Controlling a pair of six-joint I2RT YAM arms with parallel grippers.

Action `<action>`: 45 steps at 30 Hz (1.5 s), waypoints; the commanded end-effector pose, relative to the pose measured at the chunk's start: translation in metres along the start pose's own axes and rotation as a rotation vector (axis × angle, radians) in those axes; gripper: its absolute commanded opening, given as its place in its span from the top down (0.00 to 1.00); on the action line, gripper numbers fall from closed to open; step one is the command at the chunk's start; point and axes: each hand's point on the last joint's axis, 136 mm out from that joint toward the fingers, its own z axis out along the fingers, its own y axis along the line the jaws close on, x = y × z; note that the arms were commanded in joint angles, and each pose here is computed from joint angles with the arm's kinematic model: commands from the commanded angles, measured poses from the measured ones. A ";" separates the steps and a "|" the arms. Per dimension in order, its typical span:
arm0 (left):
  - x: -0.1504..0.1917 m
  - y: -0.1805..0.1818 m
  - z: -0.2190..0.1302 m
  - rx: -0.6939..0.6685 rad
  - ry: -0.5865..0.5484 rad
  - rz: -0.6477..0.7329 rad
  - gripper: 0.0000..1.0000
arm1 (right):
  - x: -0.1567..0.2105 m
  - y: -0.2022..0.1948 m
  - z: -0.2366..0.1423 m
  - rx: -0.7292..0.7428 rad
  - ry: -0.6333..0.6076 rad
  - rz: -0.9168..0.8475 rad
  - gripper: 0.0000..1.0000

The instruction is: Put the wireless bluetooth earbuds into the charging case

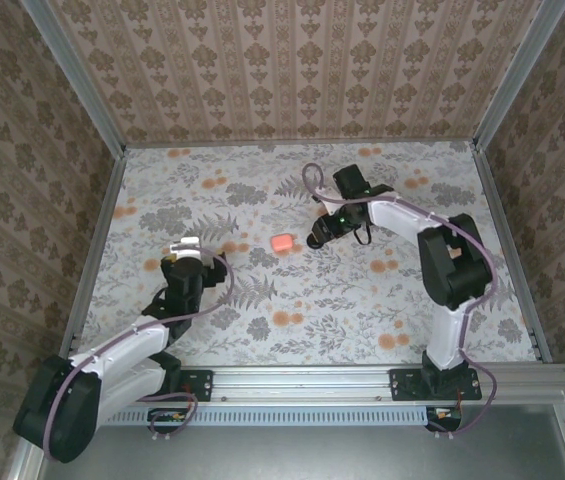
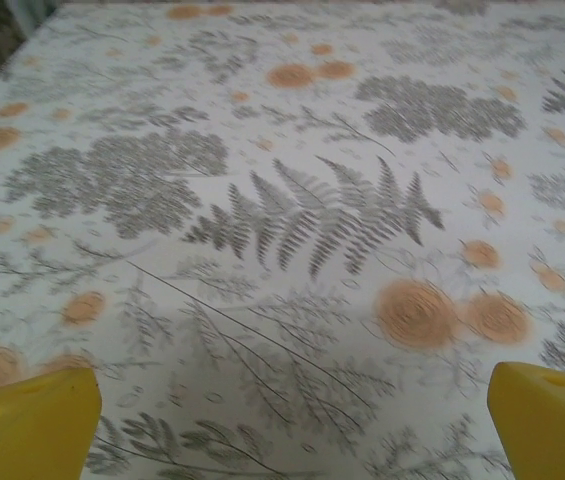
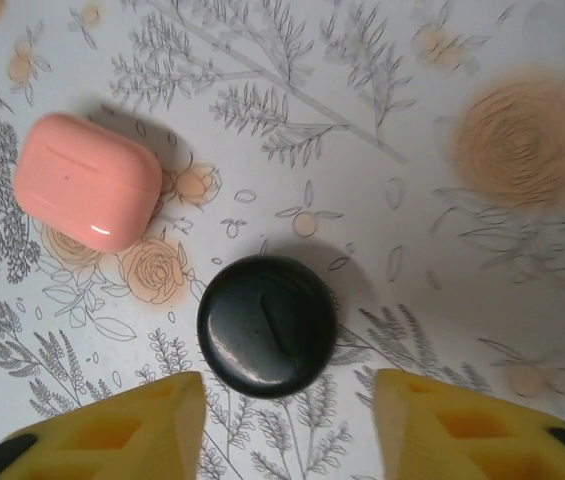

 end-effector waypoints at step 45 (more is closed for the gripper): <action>-0.032 0.084 0.097 -0.136 -0.080 0.090 0.00 | 0.081 -0.163 -0.107 0.586 -0.728 0.306 0.00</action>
